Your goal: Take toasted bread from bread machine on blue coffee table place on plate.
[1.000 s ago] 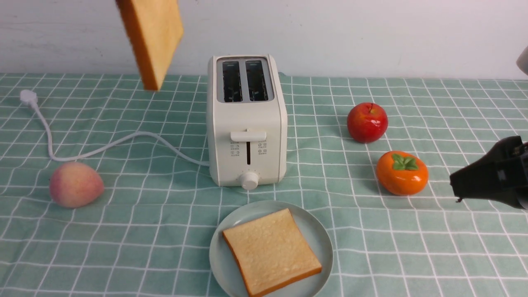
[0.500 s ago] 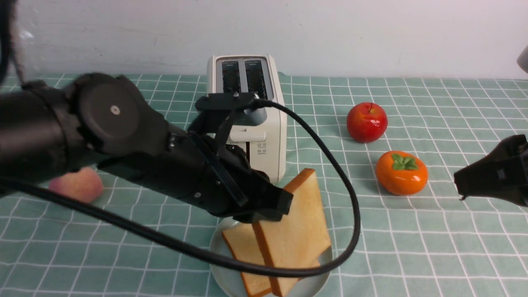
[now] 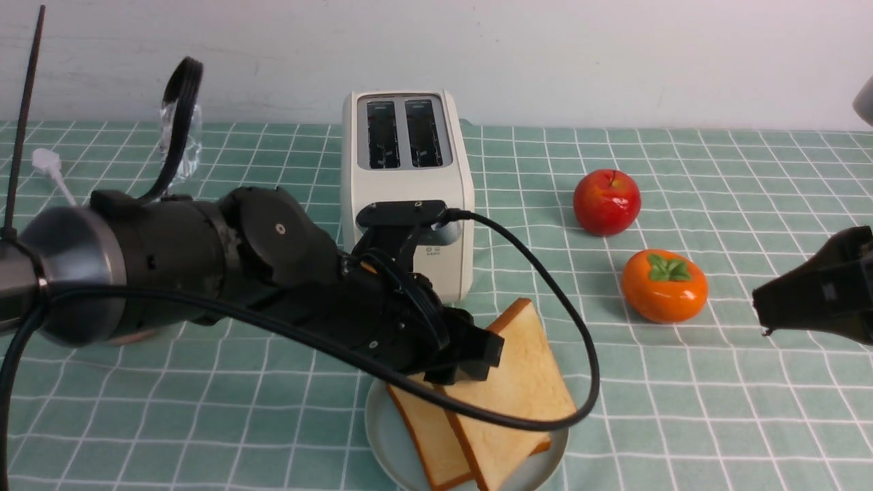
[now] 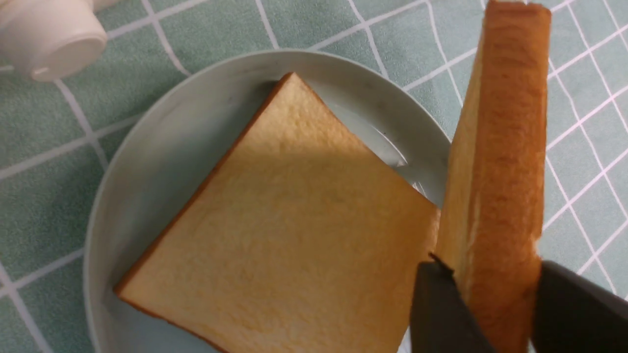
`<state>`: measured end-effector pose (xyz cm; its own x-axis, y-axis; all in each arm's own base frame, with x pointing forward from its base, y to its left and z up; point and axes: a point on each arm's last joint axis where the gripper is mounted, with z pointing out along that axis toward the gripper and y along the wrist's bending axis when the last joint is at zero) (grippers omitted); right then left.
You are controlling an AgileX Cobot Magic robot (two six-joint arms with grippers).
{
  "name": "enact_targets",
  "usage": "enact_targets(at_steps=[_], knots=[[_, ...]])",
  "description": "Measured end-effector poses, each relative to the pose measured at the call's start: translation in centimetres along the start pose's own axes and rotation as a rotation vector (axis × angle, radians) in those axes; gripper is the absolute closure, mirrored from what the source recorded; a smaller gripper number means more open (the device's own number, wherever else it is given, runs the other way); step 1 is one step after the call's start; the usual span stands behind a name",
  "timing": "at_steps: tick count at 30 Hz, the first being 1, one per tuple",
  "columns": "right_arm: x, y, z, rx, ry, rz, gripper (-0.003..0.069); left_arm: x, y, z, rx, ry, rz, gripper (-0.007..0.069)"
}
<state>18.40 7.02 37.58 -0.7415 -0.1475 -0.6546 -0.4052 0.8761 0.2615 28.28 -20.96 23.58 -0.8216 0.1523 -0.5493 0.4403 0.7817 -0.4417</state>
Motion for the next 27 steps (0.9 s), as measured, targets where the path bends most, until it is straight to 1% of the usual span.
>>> enact_targets(at_steps=[1, 4, 5, 6, 7, 8, 9, 10, 13, 15, 17, 18, 20, 21, 22, 23, 24, 25, 26, 27], knots=[[0.0, 0.0, 0.0, -0.002, 0.000, 0.001, 0.0308, -0.1, -0.1, -0.3, -0.001, -0.009, 0.011, 0.0256], [0.1, 0.1, 0.0, -0.015, 0.008, 0.008, 0.0309, -0.4, -0.6, -1.9, -0.007, -0.041, 0.068, 0.0106], [0.1, 0.2, 0.0, -0.019, 0.011, 0.010, 0.0309, -0.5, -0.7, -2.0, -0.008, -0.044, 0.074, 0.0106], [0.2, 0.3, 0.0, -0.029, 0.022, 0.014, 0.0309, -0.6, -1.0, -3.2, -0.017, -0.065, 0.122, 0.0034], [0.2, 0.3, 0.0, -0.031, 0.024, 0.015, 0.0309, -0.7, -1.1, -3.3, -0.018, -0.068, 0.129, 0.0027], [0.2, 0.3, 0.0, -0.034, 0.023, 0.017, 0.0309, -0.8, -1.4, -4.6, -0.032, -0.090, 0.186, -0.0014], [0.2, 0.3, 0.0, -0.035, 0.023, 0.017, 0.0309, -0.8, -1.5, -4.9, -0.036, -0.095, 0.200, -0.0020], [0.2, 0.3, 0.0, -0.036, 0.022, 0.018, 0.0309, -0.9, -1.7, -5.9, -0.051, -0.113, 0.245, -0.0033], [0.0, 0.3, 0.0, -0.032, 0.004, 0.019, 0.0309, -1.1, -2.2, -8.1, -0.086, -0.162, 0.305, -0.0025], [-0.2, 0.2, 0.0, -0.028, -0.017, 0.020, 0.0313, -1.2, -2.3, -9.4, -0.115, -0.192, 0.312, 0.0001], [-0.3, 0.2, 0.0, -0.024, -0.034, 0.020, 0.0319, -1.2, -2.4, -10.3, -0.122, -0.208, 0.308, 0.0024], [-0.5, 0.1, 0.0, -0.012, -0.058, 0.012, 0.0330, -1.2, -2.4, -11.1, -0.157, -0.225, 0.294, 0.0053], [-0.7, -0.2, 0.0, 0.018, -0.081, -0.021, 0.0354, -1.0, -2.3, -11.9, -0.187, -0.227, 0.251, 0.0093], [-0.8, -0.4, 0.0, 0.043, -0.087, -0.047, 0.0372, -0.8, -2.3, -12.3, -0.197, -0.222, 0.225, 0.0120], [-0.8, -0.7, -0.1, 0.071, -0.089, -0.060, 0.0395, -0.4, -2.2, -12.7, -0.214, -0.198, 0.177, 0.0139], [-0.8, -0.8, -0.1, 0.082, -0.090, -0.063, 0.0405, -0.3, -2.2, -12.9, -0.219, -0.190, 0.160, 0.0148], [-0.8, -1.3, -0.2, 0.127, -0.086, -0.050, 0.0451, 0.3, -2.0, -13.3, -0.238, -0.149, 0.095, 0.0189], [-0.8, -1.6, -0.2, 0.154, -0.081, -0.037, 0.0477, 0.7, -1.9, -13.4, -0.250, -0.114, 0.050, 0.0219], [-0.6, -2.0, -0.2, 0.183, -0.073, -0.005, 0.0519, 1.1, -1.8, -13.5, -0.259, -0.083, 0.017, 0.0262], [-0.6, -2.2, -0.2, 0.194, -0.068, -0.003, 0.0535, 1.4, -1.7, -13.5, -0.264, -0.061, 0.002, 0.0262]])
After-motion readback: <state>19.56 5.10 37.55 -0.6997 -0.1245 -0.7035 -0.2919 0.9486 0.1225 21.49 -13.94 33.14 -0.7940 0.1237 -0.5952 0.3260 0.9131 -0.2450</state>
